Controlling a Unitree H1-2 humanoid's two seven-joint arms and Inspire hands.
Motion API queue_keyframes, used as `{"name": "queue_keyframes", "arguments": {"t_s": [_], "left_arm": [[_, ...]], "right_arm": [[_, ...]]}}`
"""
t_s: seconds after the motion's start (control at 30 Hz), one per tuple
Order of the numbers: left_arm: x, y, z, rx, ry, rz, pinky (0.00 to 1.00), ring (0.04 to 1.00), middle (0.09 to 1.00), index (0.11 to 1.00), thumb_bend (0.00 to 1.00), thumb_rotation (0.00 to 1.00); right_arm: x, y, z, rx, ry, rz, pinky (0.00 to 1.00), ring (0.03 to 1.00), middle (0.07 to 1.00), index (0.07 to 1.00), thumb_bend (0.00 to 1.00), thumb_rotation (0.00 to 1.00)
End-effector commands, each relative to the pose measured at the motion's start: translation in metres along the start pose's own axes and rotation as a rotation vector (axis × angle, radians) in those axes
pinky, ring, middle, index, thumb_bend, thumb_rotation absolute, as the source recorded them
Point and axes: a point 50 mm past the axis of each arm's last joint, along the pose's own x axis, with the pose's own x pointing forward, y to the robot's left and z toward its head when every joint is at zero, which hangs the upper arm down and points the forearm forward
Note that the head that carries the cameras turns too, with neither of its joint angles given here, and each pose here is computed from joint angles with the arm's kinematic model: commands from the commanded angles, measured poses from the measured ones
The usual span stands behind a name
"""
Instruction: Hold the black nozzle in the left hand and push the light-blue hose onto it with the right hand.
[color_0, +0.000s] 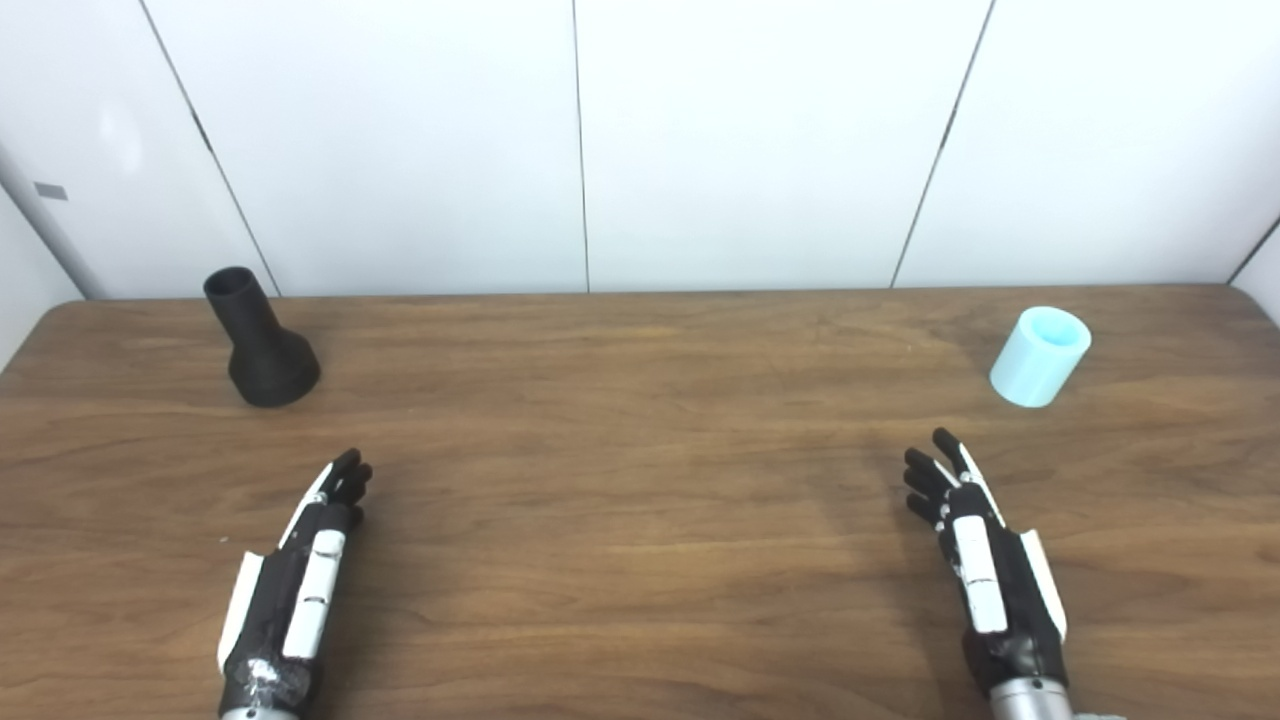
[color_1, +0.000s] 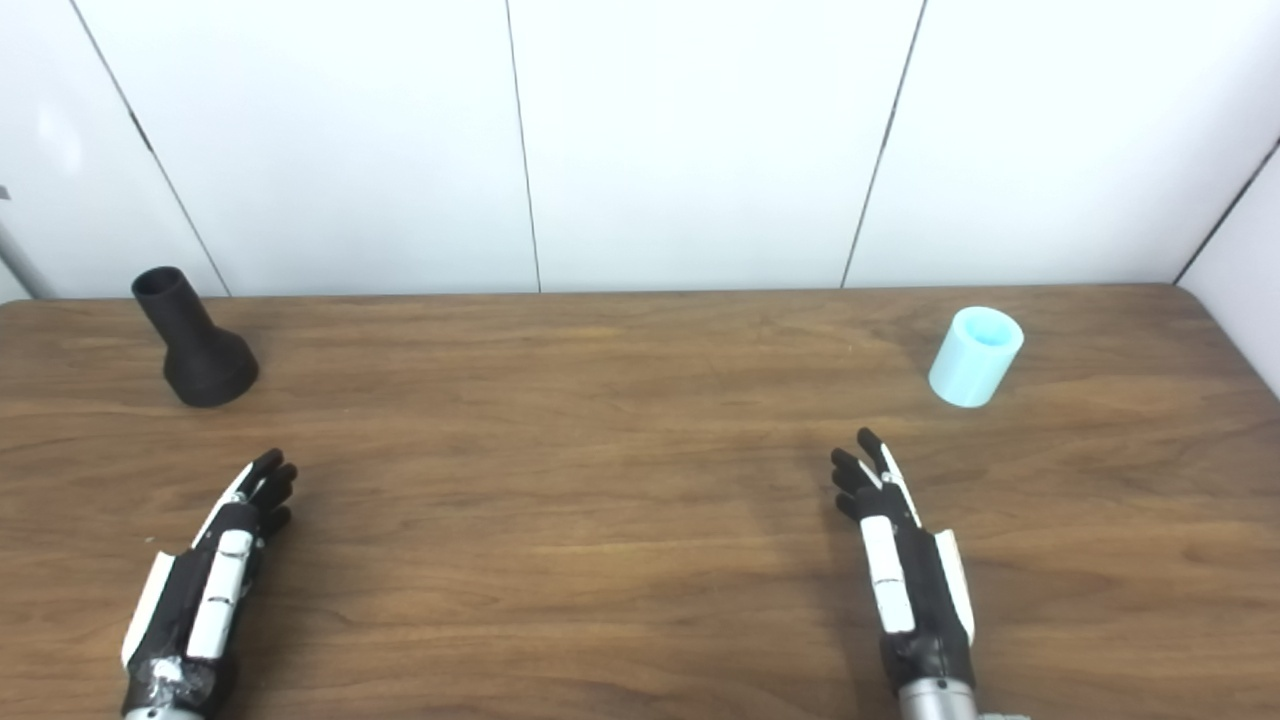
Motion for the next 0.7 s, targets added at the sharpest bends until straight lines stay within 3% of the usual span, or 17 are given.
{"name": "queue_keyframes", "arguments": {"t_s": [0.0,0.67], "left_arm": [[-0.0066,0.0037,-0.0038,0.012,0.043,0.007,0.95,0.953,0.927,0.942,0.38,0.86],[-0.006,0.0045,-0.0047,0.015,0.04,0.005,0.95,0.947,0.923,0.941,0.39,0.86]], "right_arm": [[-0.0078,0.0027,-0.0037,-0.003,0.015,0.027,0.85,0.885,0.879,0.935,0.51,1.0],[-0.0082,0.0034,-0.002,-0.008,0.019,0.027,0.84,0.881,0.877,0.934,0.5,1.0]]}}
